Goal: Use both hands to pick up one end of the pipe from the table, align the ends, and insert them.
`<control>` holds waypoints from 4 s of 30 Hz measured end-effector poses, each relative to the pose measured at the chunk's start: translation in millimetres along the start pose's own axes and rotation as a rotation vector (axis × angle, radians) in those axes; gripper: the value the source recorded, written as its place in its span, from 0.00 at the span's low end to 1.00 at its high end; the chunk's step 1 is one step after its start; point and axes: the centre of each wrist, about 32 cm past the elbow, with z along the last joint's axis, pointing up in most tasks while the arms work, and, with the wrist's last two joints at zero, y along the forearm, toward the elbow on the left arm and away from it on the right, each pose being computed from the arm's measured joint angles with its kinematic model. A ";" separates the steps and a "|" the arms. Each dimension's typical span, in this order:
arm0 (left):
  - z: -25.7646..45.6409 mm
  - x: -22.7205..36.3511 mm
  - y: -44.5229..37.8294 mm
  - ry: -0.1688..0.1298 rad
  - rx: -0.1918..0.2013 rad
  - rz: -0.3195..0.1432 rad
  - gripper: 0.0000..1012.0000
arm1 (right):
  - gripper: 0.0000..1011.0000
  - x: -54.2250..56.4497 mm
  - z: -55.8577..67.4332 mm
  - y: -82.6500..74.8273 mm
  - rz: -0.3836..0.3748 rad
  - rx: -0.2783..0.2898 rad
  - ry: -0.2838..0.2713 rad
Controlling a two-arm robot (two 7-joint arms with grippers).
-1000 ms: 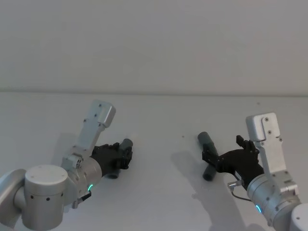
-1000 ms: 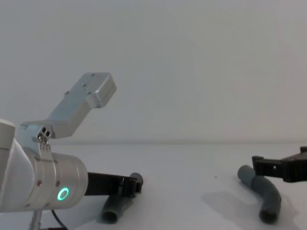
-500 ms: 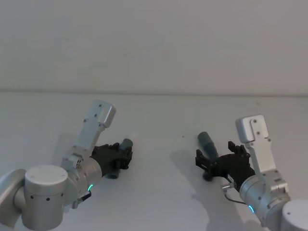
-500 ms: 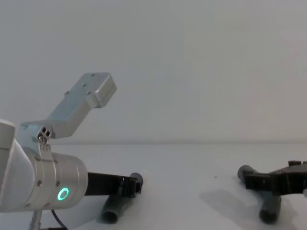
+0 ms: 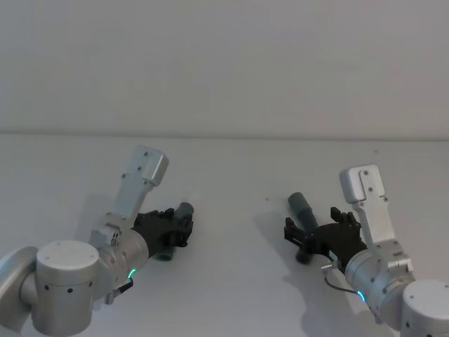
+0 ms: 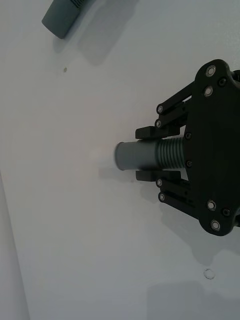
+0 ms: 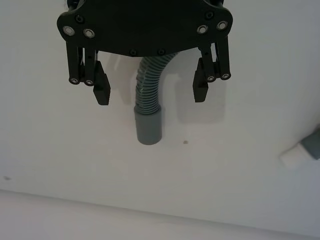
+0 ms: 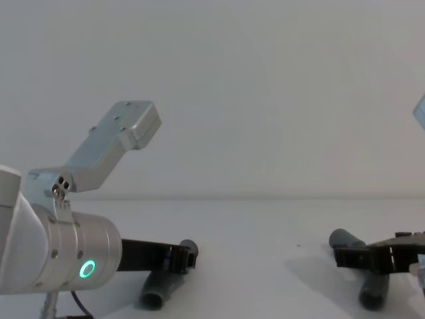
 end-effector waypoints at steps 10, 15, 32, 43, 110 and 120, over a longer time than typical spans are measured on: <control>0.0 0.0 0.0 0.000 0.000 0.000 0.34 | 0.99 5.1 0.9 8.7 -0.018 -0.021 0.023; 0.0 0.0 0.0 0.000 0.000 0.000 0.34 | 0.99 5.7 0.4 10.5 -0.020 -0.034 0.034; 0.0 0.0 0.0 0.000 0.000 0.000 0.34 | 0.83 5.8 -1.3 12.2 -0.010 -0.058 0.054; 0.0 0.0 0.0 0.000 0.000 0.000 0.34 | 0.48 5.5 -1.8 12.4 -0.008 -0.063 0.058; 60.0 40.0 32.7 -0.228 -0.168 -0.291 0.34 | 0.14 85.8 -19.0 -2.2 0.347 0.352 0.044; 67.6 57.3 40.2 -0.267 -0.136 -0.393 0.34 | 0.14 108.0 -26.8 -2.2 0.429 0.400 -0.048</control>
